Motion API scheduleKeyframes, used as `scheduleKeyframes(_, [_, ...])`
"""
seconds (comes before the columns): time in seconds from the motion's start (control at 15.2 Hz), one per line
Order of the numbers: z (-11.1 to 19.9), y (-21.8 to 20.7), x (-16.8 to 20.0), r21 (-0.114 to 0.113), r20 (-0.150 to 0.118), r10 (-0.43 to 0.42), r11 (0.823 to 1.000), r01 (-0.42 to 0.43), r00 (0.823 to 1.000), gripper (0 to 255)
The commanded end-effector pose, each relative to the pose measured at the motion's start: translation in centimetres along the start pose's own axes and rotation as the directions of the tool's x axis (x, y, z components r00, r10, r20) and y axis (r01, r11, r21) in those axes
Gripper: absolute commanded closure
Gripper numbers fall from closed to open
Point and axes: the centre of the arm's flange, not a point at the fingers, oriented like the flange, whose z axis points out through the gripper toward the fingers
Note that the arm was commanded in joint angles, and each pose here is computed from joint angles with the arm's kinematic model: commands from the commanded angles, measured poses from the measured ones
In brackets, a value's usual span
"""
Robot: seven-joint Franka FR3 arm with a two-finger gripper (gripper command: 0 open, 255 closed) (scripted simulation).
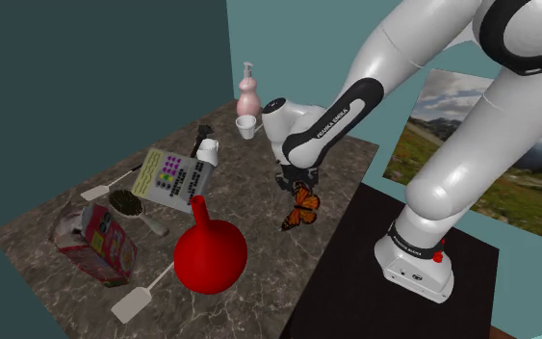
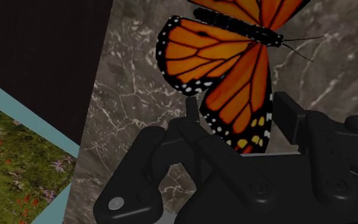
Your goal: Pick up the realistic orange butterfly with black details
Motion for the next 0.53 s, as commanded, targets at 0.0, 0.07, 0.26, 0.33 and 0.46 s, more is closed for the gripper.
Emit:
scheduleKeyframes(0.0, [-1.0,0.4,0.0,0.0,0.001,0.0,1.0,0.0,1.0,255])
scheduleKeyframes(0.07, [-1.5,0.6,0.0,0.0,0.001,0.0,1.0,0.0,1.0,255])
scheduleKeyframes(0.26, [-3.0,1.1,0.1,0.0,0.001,0.0,1.0,0.0,1.0,255])
scheduleKeyframes(0.33, [-3.5,1.3,0.1,0.0,0.001,0.0,1.0,0.0,1.0,255])
scheduleKeyframes(0.46, [-3.6,1.3,0.1,0.0,0.001,0.0,1.0,0.0,1.0,255])
